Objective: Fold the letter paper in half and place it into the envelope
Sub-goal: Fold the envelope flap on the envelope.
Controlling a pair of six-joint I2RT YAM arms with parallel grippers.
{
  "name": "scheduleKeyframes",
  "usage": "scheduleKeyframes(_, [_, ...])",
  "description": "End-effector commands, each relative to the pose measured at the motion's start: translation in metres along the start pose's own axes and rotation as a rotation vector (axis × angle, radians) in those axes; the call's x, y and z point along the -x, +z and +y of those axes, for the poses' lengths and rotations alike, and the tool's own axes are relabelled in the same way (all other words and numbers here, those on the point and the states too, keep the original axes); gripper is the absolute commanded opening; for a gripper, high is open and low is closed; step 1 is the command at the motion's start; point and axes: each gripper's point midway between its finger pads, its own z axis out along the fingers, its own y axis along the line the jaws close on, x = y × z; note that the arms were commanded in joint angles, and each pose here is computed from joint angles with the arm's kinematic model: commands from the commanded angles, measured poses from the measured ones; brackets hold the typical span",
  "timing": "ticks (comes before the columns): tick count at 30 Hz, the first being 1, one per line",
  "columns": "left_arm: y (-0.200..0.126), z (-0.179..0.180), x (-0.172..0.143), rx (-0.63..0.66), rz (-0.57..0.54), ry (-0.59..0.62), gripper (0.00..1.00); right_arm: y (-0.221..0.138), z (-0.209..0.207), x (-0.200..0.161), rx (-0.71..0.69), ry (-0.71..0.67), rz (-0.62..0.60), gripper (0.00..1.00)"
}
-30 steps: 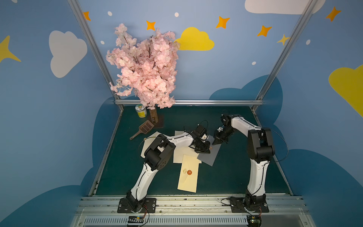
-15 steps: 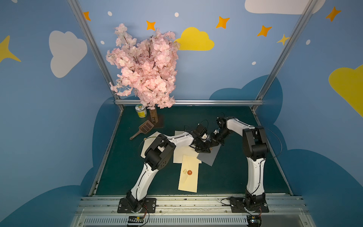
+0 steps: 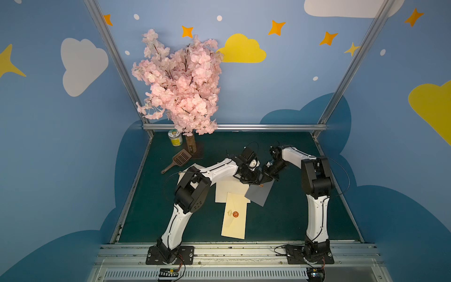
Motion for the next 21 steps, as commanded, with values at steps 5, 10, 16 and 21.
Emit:
scheduleKeyframes(5, [-0.021, 0.007, -0.063, 0.045, 0.111, 0.05, 0.03, 0.013, -0.036, 0.007, -0.138, 0.042, 0.0, 0.0])
scheduleKeyframes(10, [-0.019, 0.017, -0.1, 0.09, 0.205, 0.098, 0.03, 0.013, -0.036, 0.005, -0.137, 0.045, -0.002, 0.0])
scheduleKeyframes(16, [-0.016, 0.041, -0.126, 0.17, 0.274, 0.123, 0.03, 0.011, -0.035, 0.003, -0.129, 0.054, -0.008, 0.0])
scheduleKeyframes(21, [-0.012, 0.063, -0.138, 0.241, 0.312, 0.131, 0.03, 0.008, -0.033, 0.001, -0.128, 0.052, -0.014, 0.0])
